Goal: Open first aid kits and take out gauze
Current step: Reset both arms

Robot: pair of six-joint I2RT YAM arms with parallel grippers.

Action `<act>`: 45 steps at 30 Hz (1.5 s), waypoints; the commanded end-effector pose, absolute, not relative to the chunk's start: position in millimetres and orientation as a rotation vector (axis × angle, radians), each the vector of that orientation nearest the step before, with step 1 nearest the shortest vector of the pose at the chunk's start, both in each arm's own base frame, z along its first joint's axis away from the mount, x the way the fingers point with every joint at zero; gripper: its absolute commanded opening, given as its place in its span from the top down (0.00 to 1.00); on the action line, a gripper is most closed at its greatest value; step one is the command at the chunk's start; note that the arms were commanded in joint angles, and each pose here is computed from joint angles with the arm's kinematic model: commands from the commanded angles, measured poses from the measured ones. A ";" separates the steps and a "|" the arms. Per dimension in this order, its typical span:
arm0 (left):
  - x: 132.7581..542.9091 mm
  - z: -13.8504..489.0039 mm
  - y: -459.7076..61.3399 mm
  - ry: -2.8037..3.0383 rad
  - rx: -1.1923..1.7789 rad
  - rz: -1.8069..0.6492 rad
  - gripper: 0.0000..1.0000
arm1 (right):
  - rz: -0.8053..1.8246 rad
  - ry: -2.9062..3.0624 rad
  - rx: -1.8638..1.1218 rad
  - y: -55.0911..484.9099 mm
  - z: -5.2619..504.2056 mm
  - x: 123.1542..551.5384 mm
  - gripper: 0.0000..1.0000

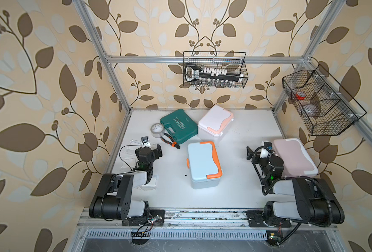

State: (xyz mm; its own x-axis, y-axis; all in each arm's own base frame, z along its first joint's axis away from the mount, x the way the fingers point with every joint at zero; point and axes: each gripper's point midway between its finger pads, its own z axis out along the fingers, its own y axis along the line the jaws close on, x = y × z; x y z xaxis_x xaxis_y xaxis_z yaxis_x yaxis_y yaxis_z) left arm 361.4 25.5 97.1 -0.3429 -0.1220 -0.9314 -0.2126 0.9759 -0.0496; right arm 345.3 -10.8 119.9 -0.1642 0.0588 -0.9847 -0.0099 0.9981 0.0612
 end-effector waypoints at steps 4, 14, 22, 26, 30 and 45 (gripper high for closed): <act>369.9 93.3 27.0 1.929 -0.268 0.111 0.01 | 0.134 1.764 0.005 -2.4 111.1 373.0 0.00; 377.1 78.5 26.6 1.988 -0.268 0.134 0.01 | 0.056 1.841 -0.013 3.7 103.1 381.5 0.00; 377.1 79.0 27.4 1.983 -0.267 0.139 0.01 | 0.038 1.853 0.007 0.7 100.9 383.9 0.00; 377.1 78.8 27.0 1.984 -0.267 0.138 0.01 | 0.032 1.844 0.019 -1.1 103.0 382.3 0.00; 377.1 78.5 27.1 1.985 -0.267 0.138 0.01 | 0.031 1.849 0.020 -1.4 101.8 382.1 0.00; 373.4 84.2 26.6 1.954 -0.263 0.129 0.01 | 0.076 1.750 0.009 -1.5 117.6 366.1 0.00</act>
State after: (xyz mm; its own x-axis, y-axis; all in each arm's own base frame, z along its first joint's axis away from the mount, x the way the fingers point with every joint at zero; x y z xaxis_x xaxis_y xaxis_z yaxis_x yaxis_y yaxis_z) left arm 369.0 28.9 63.7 -0.4391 -0.1209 -0.8902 -0.2439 0.9697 -0.0114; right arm 375.4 -2.6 99.7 -0.2676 0.0358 -0.9629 -0.0185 0.9989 0.0423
